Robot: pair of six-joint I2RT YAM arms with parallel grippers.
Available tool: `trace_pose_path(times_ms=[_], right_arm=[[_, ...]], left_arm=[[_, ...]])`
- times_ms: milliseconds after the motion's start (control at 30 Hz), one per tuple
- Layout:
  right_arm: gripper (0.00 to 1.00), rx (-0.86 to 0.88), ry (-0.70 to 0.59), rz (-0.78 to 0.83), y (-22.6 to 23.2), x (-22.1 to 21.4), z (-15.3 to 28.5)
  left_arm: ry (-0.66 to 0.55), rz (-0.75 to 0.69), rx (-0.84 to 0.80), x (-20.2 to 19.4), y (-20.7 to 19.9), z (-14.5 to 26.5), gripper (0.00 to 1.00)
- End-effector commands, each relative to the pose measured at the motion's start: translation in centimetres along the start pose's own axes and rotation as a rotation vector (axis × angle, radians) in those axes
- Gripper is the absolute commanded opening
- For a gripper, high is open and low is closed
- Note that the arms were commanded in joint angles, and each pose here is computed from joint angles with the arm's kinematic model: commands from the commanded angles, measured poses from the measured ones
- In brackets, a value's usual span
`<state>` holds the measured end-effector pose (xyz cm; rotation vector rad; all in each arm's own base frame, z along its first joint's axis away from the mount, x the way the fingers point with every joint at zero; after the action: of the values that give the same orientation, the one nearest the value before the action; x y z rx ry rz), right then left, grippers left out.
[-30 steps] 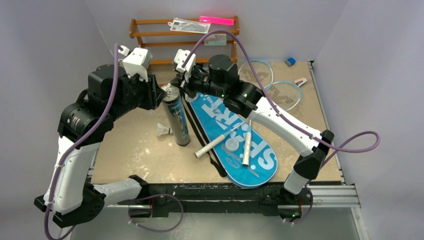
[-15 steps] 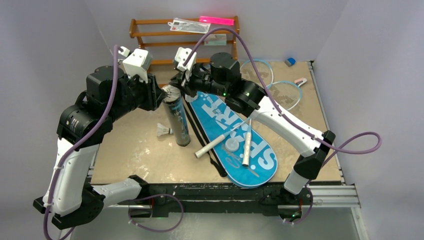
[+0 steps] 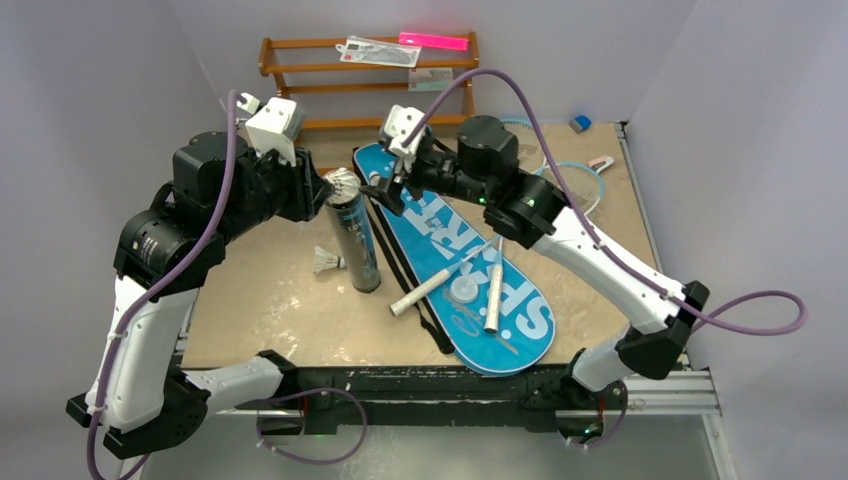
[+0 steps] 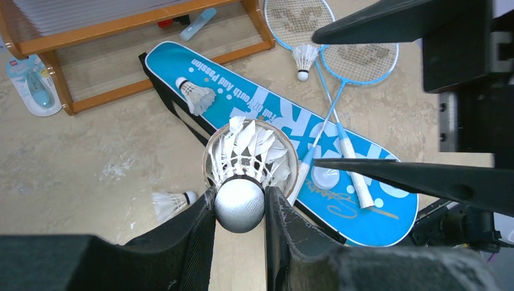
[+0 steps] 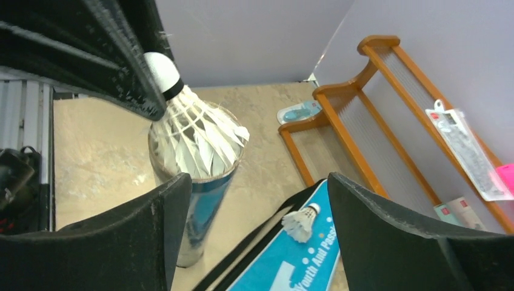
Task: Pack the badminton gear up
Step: Place the shuttlecock at the shuttle tube.
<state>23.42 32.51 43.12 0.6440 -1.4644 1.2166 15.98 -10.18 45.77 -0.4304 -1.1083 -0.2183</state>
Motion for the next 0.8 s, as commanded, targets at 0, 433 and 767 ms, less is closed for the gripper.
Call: trace_pose_path(times_ms=[0, 433, 767], right_arm=[[0.94, 0.067, -0.116, 0.098, 0.3, 2.0, 2.1], [0.99, 0.258, -0.167, 0.224, 1.6, 1.2, -0.4], [0.99, 0.212, -0.158, 0.291, 1.9, 1.2, -3.0]], left_arm=[[-0.007, -0.013, -0.009, 0.2, -0.1, 0.0, 0.0], [-0.013, -0.01, -0.003, 0.3, 0.0, 0.2, 0.0], [-0.012, -0.008, -0.006, 0.3, -0.1, 0.4, 0.0]])
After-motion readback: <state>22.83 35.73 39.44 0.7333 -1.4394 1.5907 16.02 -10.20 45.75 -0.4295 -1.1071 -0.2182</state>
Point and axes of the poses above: each gripper's point midway between its finger pads, its own z axis back along the fingers, its own y axis along the line the jaws close on, x = y × z, the point moved 8 cm from there along z, back along the fingers, and after that the axes turned 4 degrees about z, right-handed, at the moved point
